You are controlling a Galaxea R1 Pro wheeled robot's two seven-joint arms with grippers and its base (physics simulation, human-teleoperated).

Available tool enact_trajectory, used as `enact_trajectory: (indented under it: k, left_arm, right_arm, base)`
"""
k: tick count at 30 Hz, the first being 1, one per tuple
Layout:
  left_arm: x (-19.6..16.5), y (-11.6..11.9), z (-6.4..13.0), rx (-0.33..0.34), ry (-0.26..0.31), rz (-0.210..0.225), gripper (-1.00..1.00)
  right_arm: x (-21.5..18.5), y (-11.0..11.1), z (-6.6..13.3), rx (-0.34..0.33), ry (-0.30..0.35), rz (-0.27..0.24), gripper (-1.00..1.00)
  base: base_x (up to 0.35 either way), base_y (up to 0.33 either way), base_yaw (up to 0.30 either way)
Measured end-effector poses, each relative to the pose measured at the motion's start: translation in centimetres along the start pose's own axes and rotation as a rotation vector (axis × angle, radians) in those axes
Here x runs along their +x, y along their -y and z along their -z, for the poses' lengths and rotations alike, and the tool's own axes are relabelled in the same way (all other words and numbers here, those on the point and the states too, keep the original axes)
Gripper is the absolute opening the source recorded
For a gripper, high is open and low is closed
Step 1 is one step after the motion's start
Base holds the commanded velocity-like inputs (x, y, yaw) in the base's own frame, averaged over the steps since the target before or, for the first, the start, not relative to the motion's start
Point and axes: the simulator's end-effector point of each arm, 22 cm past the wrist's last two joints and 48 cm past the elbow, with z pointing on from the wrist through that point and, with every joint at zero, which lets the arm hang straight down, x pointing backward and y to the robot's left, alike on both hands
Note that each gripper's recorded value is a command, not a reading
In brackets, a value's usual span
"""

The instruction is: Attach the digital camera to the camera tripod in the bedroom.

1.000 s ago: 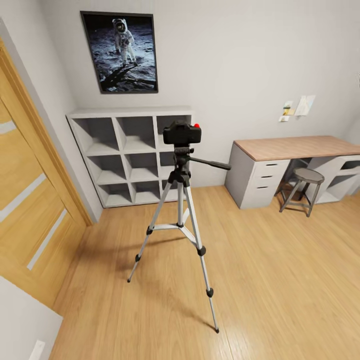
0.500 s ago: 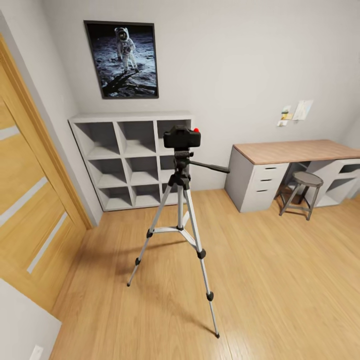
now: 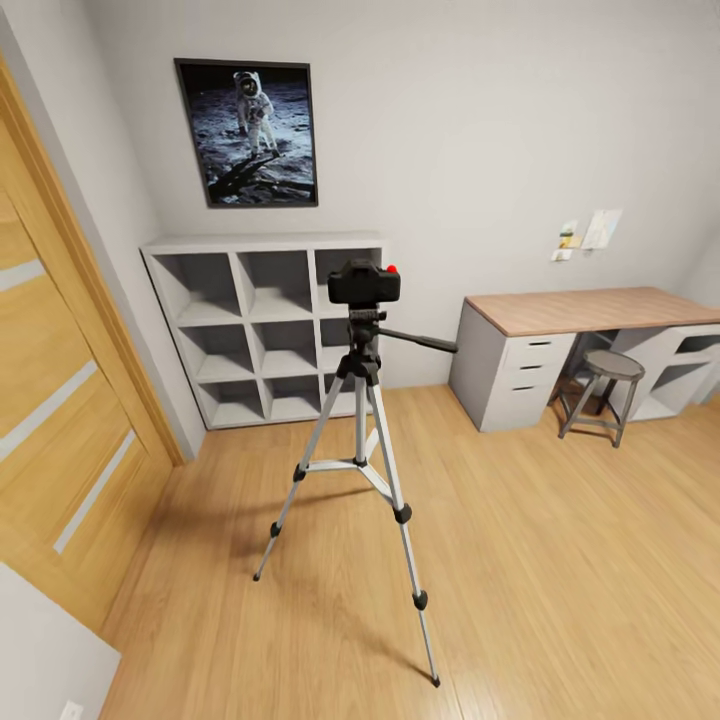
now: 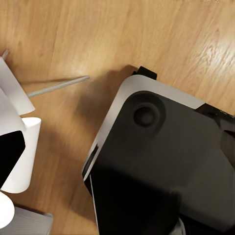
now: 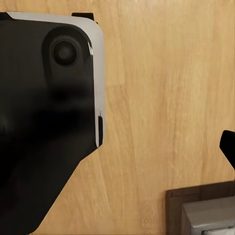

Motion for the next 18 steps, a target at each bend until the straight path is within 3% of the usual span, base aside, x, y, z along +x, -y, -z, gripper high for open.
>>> enact_trajectory:
  k: [18]
  left_arm:
    - [-1.1, 0.5, 0.3, 0.013, 0.026, 0.004, 1.00]
  right_arm:
    - [-1.2, 0.0, 0.2, 0.002, 0.032, -0.004, 1.00]
  base:
    - [0.000, 0.000, 0.000]
